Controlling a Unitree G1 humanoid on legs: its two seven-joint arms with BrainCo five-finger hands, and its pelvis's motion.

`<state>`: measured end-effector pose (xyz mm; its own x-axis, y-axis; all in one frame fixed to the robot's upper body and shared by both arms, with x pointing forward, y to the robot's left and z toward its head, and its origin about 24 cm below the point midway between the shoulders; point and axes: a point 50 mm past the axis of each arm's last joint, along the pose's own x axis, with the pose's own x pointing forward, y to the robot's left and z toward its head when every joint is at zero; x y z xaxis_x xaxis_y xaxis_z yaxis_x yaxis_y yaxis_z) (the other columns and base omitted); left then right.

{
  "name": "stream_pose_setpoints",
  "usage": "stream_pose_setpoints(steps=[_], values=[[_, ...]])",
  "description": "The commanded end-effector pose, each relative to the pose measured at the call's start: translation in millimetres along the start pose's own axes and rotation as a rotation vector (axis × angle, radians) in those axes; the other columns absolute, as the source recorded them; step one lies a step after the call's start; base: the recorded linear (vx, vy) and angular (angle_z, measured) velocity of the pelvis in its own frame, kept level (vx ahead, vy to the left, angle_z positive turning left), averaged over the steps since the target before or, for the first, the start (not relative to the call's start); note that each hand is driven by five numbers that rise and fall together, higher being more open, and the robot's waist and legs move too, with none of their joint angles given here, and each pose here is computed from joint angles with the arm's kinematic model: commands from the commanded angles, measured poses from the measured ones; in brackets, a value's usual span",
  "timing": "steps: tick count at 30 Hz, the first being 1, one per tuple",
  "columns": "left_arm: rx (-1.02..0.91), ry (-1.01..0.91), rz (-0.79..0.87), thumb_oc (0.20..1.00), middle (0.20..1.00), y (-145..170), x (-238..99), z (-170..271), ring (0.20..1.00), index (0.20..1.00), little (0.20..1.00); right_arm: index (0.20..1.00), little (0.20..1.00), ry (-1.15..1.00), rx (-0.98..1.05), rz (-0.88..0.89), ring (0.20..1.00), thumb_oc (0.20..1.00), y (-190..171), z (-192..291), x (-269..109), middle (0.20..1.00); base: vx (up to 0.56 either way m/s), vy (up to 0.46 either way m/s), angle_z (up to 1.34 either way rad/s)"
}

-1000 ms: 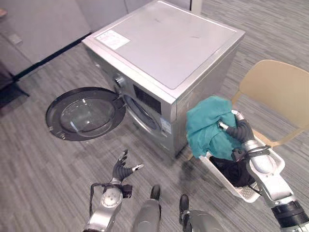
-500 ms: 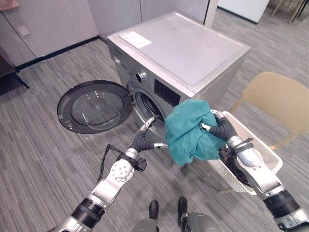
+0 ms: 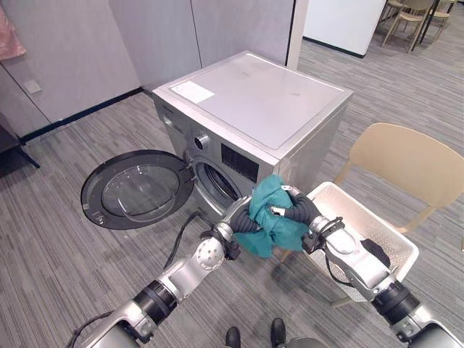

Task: Grab the laundry basket,head to the washer,open it,put in the laundry and shut it.

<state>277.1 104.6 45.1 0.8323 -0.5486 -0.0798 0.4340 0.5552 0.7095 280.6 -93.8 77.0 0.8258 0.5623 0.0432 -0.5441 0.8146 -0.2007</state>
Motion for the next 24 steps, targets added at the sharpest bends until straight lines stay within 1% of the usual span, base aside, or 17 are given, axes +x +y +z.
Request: stream_pose_setpoints(steps=[1, 6, 7, 9, 13, 15, 18, 19, 20, 21, 24], values=[[0.016, -0.048, 0.13, 0.2, 0.2, 19, 9, 7, 0.2, 0.2, 0.2, 1.0, 1.0, -0.14, 0.06, 0.045, 1.0, 1.0, 11, 24, 5, 1.0, 0.0, -0.021, -0.1], [-0.099, 0.052, 0.238, 0.2, 0.2, 25, -13, -16, 0.2, 0.2, 0.2, 1.0, 1.0, -0.149, -0.067, -0.044, 1.0, 1.0, -10, 28, -9, 1.0, 0.0, -0.014, -0.05], [-0.1, 0.052, 0.237, 0.2, 0.2, 25, -13, -16, 0.2, 0.2, 0.2, 1.0, 1.0, -0.148, -0.067, -0.044, 1.0, 1.0, -9, 28, -10, 1.0, 0.0, 0.0, 0.0], [-0.192, 0.13, 0.297, 0.2, 0.2, 26, -31, -33, 0.2, 0.2, 0.2, 1.0, 1.0, -0.129, -0.162, -0.124, 1.0, 1.0, -27, 26, -26, 1.0, 0.0, -0.015, 0.0], [-0.284, 0.24, 0.362, 0.2, 0.2, 25, -58, -56, 0.2, 0.2, 0.2, 1.0, 1.0, -0.05, -0.319, -0.226, 1.0, 1.0, -50, 16, -57, 1.0, 0.0, 0.0, 0.0], [-0.32, 0.303, 0.392, 0.2, 0.2, 26, -74, -69, 0.2, 0.2, 0.2, 1.0, 1.0, 0.04, -0.371, -0.274, 1.0, 1.0, -62, 3, -77, 1.0, 0.0, 0.0, 0.0], [-0.396, 0.421, 0.438, 0.2, 0.2, 21, -101, -91, 0.2, 0.2, 0.2, 1.0, 1.0, 0.2, -0.383, -0.321, 1.0, 1.0, -70, -24, -106, 1.0, 0.0, 0.0, 0.0], [-0.437, 0.471, 0.459, 0.2, 0.2, 17, -111, -100, 0.2, 0.2, 0.2, 1.0, 1.0, 0.272, -0.369, -0.337, 1.0, 1.0, -71, -37, -118, 1.0, 0.0, 0.0, 0.0], [-0.497, 0.557, 0.493, 0.2, 0.2, 10, -127, -114, 0.2, 0.2, 0.2, 1.0, 1.0, 0.392, -0.346, -0.344, 1.0, 1.0, -69, -60, -135, 1.0, 0.0, 0.0, 0.0], [-0.497, 0.557, 0.494, 0.2, 0.2, 10, -127, -114, 0.2, 0.2, 0.2, 1.0, 1.0, 0.392, -0.346, -0.343, 1.0, 1.0, -69, -60, -134, 1.0, 0.0, 0.0, 0.0], [-0.557, 0.68, 0.544, 0.2, 0.2, 0, -153, -132, 0.2, 0.2, 0.2, 1.0, 1.0, 0.544, -0.324, -0.345, 1.0, 1.0, -64, -91, -155, 1.0, 0.0, 0.0, 0.0]])
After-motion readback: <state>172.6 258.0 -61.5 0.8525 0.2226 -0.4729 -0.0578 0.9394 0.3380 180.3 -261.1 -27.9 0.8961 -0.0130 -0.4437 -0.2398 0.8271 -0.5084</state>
